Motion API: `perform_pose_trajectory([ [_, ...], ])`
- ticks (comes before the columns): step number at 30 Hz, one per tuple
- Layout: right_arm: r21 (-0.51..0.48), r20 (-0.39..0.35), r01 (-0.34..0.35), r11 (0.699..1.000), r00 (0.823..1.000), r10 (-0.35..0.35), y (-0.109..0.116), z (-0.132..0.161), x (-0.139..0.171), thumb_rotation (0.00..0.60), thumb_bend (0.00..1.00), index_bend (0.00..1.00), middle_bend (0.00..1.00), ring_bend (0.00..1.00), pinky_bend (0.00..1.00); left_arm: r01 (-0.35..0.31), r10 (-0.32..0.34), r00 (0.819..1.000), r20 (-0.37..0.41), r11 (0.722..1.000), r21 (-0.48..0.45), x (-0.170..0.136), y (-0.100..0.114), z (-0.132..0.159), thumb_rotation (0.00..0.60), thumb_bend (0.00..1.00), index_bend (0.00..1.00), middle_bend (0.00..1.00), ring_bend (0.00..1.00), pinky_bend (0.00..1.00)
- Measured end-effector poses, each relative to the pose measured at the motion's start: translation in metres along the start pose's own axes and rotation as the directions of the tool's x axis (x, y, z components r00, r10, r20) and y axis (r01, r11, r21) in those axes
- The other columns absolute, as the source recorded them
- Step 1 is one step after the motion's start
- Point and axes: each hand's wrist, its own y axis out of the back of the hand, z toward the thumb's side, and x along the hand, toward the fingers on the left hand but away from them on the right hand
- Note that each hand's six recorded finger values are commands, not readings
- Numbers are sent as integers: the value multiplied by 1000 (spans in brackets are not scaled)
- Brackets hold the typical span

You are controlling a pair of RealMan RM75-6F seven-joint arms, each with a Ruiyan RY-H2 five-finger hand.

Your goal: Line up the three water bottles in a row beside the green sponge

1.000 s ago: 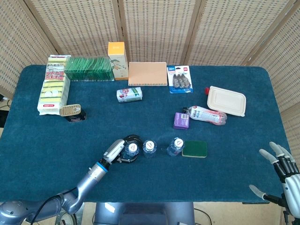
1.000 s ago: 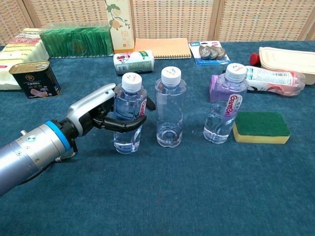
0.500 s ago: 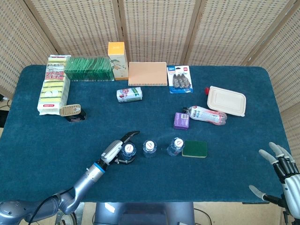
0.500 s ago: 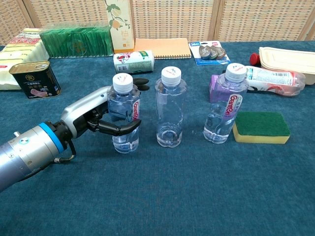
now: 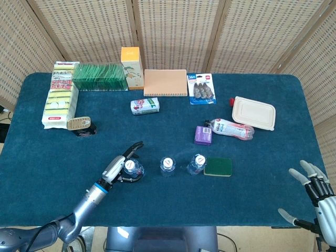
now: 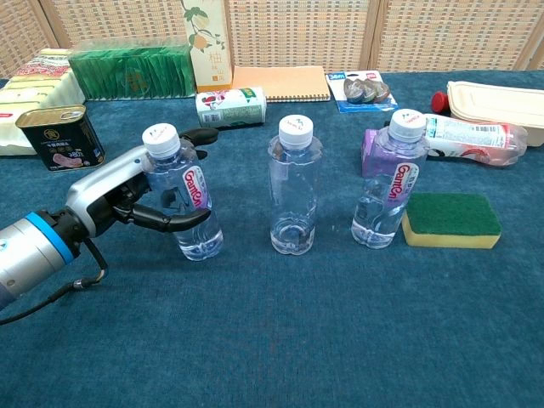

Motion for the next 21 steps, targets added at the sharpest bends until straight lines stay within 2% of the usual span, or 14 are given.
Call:
perform_pose_trajectory([
  [5, 3, -1, -3, 1000, 1000, 3, -1, 1, 0, 600, 0, 153, 34, 0, 0, 27, -27, 999, -20, 1000, 1, 2, -1, -4, 600, 235, 0, 0, 0, 216],
  [8, 5, 1, -1, 1000, 1000, 1, -1, 0, 0, 600, 0, 153, 34, 0, 0, 51, -51, 999, -17, 999, 1, 7, -7, -2, 600, 129, 0, 0, 0, 155],
  [11, 2, 4, 0, 1000, 1000, 0, 0, 0, 0, 600, 0, 154, 34, 0, 0, 60, -60, 998, -18, 998, -4, 8, -9, -2, 600, 70, 0, 0, 0, 146],
  [21, 2, 1, -4, 1000, 1000, 4, -1, 0, -1, 600, 0, 154, 35, 0, 0, 48, -48, 998, -30, 999, 1, -3, 0, -8, 600, 29, 0, 0, 0, 135],
])
